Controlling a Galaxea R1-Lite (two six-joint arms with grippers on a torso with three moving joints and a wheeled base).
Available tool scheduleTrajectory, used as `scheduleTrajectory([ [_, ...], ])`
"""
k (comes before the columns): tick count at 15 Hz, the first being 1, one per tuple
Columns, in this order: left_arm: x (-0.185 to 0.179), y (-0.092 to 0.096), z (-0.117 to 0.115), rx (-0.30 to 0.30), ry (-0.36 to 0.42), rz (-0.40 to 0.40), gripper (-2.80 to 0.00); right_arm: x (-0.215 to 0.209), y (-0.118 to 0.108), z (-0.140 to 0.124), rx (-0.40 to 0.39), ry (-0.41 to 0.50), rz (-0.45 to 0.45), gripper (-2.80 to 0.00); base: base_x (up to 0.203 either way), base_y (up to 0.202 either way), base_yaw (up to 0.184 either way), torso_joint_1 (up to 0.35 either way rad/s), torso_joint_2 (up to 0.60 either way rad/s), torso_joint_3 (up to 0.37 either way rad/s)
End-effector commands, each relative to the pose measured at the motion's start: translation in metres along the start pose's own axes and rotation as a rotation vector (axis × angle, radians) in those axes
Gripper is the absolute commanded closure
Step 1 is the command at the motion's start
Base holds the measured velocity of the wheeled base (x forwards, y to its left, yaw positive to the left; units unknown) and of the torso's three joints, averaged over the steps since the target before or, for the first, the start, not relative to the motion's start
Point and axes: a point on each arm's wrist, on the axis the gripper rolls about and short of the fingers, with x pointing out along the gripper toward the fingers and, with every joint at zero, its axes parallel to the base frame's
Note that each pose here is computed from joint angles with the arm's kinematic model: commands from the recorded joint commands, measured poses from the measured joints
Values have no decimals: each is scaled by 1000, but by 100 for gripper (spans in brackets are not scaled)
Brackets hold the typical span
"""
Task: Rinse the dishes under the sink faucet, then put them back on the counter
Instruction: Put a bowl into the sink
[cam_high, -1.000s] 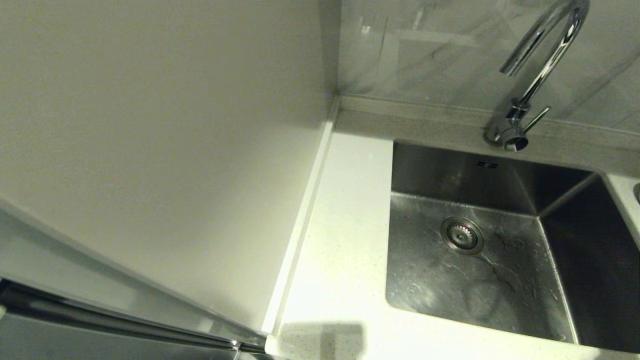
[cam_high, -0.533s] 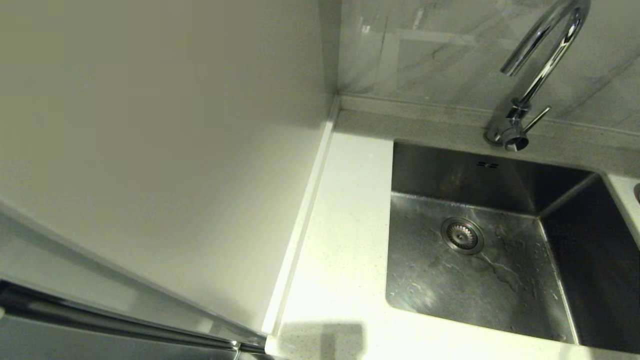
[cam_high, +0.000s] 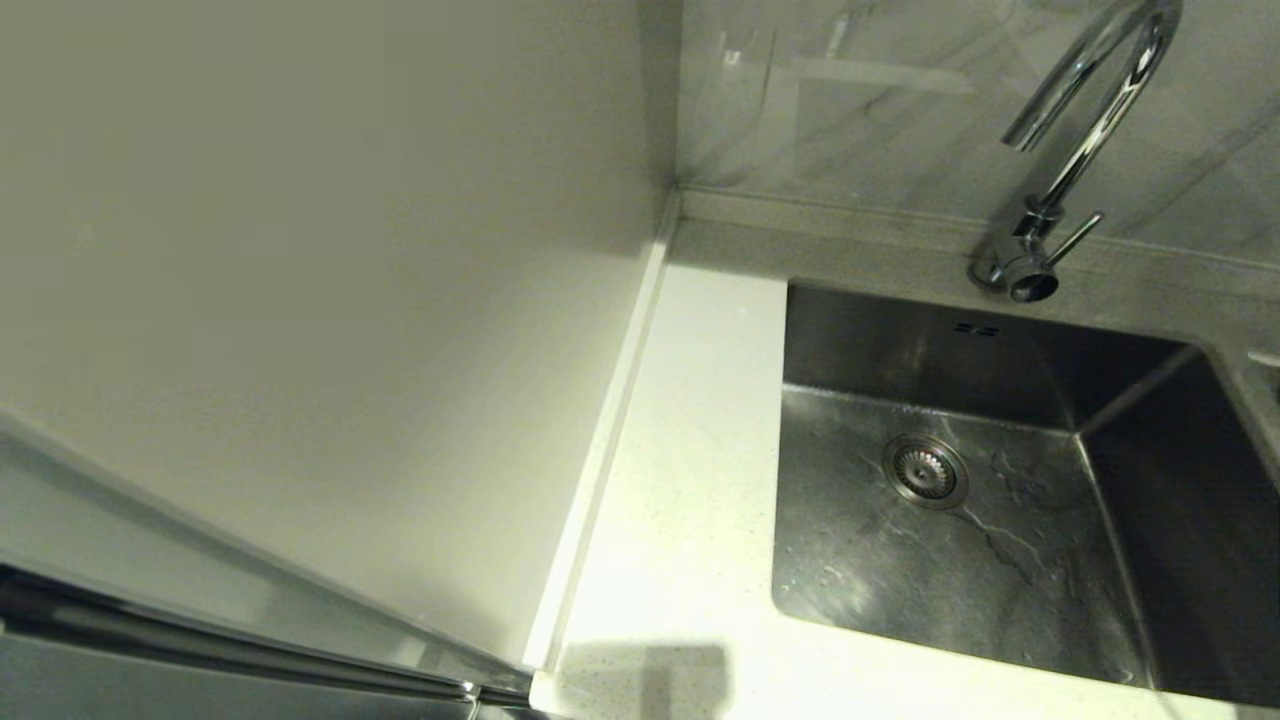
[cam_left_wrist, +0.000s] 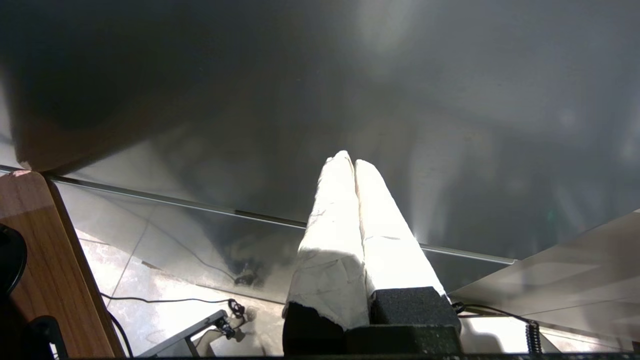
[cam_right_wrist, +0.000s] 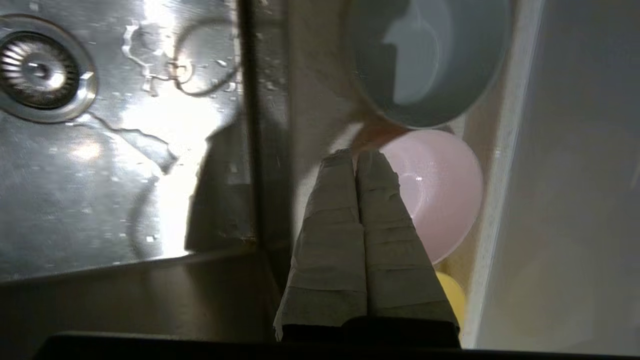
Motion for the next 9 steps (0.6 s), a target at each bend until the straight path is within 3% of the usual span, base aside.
scheduleTrajectory([
  [1, 0, 0, -1, 0, 3, 0, 0, 20, -18, -4, -11, 9, -10, 0, 0, 0, 0, 0, 0, 0],
  [4, 0, 0, -1, 0, 3, 0, 0, 25, -29, -4, -2, -32, -6, 0, 0, 0, 0, 0, 0, 0],
  [9, 0, 0, -1, 0, 3, 0, 0, 29, -28, -4, -19, -35, 32, 0, 0, 0, 0, 0, 0, 0],
])
